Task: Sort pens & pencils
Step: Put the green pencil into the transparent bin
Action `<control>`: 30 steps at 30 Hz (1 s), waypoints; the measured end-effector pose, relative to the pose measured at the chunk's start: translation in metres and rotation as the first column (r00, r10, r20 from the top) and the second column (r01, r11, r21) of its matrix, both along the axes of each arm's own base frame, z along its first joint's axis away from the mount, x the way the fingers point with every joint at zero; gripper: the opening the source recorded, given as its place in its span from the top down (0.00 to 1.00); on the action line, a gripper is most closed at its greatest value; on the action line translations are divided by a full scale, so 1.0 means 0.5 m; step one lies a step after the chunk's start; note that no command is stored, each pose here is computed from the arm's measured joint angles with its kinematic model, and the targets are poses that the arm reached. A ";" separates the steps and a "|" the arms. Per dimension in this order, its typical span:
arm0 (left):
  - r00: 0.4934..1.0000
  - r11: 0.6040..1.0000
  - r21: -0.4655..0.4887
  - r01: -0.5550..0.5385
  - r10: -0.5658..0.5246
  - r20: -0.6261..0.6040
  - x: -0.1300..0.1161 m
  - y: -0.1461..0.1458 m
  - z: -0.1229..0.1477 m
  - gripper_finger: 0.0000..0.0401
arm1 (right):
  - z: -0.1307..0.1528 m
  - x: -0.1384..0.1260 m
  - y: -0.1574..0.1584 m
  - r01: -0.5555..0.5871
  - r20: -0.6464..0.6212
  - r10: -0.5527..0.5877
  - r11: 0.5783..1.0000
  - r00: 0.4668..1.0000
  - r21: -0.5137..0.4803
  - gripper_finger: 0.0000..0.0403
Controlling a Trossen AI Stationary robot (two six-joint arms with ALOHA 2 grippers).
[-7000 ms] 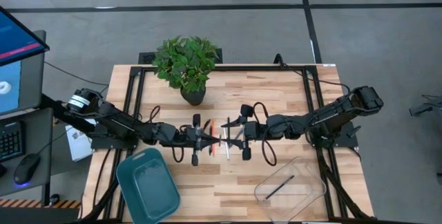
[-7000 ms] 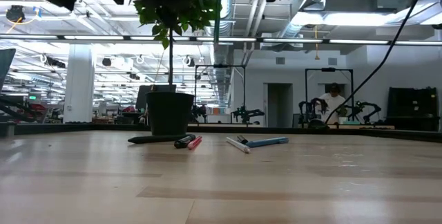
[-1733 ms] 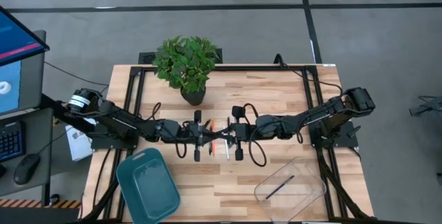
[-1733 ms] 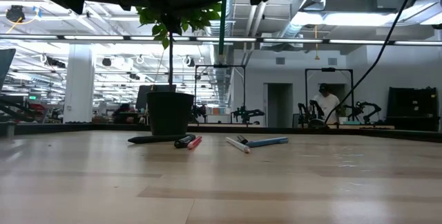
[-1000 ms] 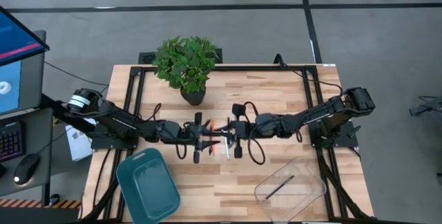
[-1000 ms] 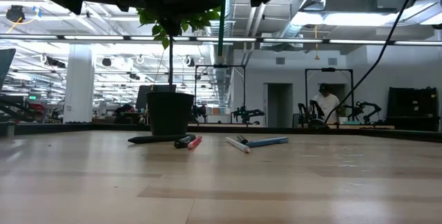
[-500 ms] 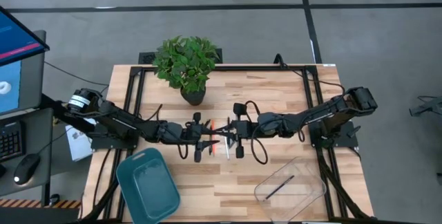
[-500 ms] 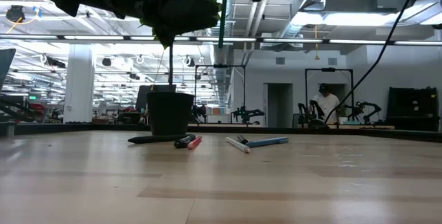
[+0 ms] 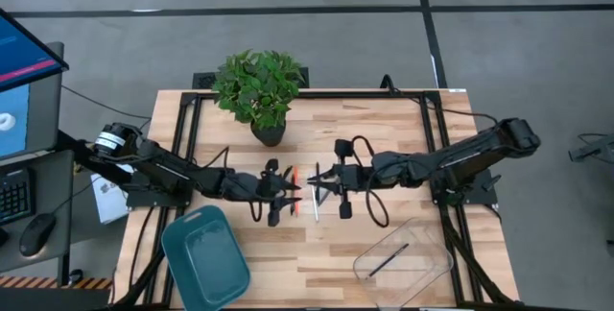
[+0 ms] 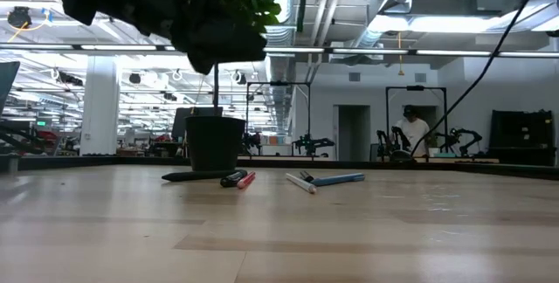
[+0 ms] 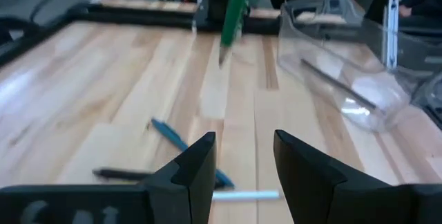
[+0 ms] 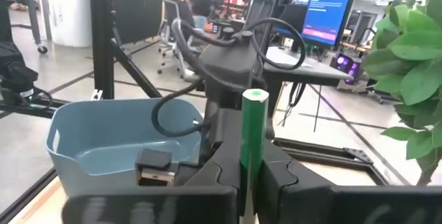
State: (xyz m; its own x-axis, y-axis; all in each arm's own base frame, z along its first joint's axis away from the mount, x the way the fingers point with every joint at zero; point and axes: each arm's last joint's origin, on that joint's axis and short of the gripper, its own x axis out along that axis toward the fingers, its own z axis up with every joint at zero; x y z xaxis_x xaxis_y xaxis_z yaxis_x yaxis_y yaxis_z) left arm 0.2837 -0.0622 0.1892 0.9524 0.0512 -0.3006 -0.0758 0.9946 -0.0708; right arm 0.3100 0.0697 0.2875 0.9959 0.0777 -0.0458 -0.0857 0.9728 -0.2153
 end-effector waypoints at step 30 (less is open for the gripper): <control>0.990 0.994 0.003 -0.114 0.113 -0.087 -0.008 0.007 -0.018 0.66 | 0.055 -0.175 0.151 -0.314 -0.167 0.340 0.935 0.926 0.162 0.89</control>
State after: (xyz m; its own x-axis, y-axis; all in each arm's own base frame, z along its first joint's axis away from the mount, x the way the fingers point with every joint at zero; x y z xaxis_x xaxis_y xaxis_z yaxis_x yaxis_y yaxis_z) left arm 0.2799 -0.0586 0.1802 0.9109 0.1567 -0.3818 -0.1942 0.9790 -0.0614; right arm 0.2225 0.1453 0.3150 0.8877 0.4156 -0.1984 -0.4305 0.9018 -0.0374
